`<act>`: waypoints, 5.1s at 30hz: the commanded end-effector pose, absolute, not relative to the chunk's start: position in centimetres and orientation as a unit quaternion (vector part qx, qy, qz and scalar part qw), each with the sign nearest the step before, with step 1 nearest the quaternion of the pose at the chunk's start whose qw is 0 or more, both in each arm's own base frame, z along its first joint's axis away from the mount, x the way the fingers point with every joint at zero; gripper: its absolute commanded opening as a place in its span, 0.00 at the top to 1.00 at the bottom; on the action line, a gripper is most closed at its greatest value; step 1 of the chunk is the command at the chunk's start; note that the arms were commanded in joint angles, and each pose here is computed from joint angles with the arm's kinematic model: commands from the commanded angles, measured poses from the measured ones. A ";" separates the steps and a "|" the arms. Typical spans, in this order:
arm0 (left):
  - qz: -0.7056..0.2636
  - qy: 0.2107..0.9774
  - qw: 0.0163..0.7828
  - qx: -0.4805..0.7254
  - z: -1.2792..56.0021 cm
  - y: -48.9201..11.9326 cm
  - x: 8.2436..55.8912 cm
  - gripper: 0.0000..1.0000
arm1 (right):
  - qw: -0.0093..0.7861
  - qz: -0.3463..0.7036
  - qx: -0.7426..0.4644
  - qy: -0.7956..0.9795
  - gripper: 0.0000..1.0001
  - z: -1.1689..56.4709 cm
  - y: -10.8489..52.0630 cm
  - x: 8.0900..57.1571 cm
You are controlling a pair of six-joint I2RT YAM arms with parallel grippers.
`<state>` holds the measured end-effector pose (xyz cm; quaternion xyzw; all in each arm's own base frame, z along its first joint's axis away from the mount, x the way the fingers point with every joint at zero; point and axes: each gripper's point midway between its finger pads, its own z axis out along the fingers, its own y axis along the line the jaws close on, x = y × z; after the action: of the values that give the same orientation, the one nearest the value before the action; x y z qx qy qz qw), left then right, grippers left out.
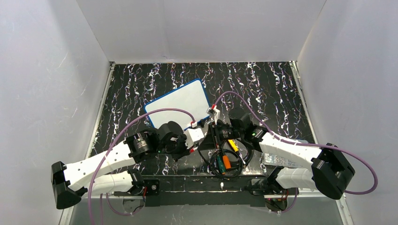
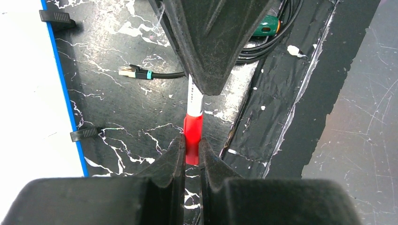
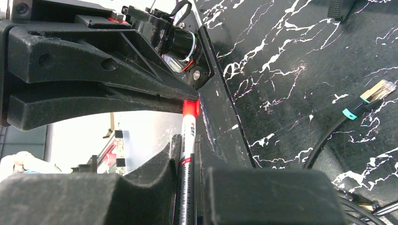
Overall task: Write a sentence on the whiteboard
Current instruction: Open the whiteboard marker at the center of the board, then place the pen cap at the center of the board, then write a sentence on the whiteboard.
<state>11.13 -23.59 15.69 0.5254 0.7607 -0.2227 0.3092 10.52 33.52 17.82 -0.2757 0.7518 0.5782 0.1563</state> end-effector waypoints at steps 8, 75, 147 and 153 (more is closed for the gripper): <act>-0.211 0.796 0.400 0.402 19.5 -22.1 14.0 0.13 | 0.284 0.570 -0.268 0.723 0.99 22.1 33.0 12.8; -0.457 0.756 0.439 0.162 29.6 -20.5 14.0 1.00 | 0.541 0.538 -0.314 0.565 0.99 37.8 25.7 12.0; -0.332 0.812 0.480 0.035 25.2 -6.7 29.5 0.12 | 0.515 0.505 -0.258 0.643 0.99 28.8 35.6 19.1; -0.343 0.832 0.437 0.005 22.6 -5.6 30.6 0.36 | 0.530 0.509 -0.254 0.629 0.99 28.8 39.6 21.0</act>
<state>30.70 -4.78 22.53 -0.0211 0.8383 -0.3120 0.4467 19.12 37.00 22.88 -0.2715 0.6984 0.4792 0.4570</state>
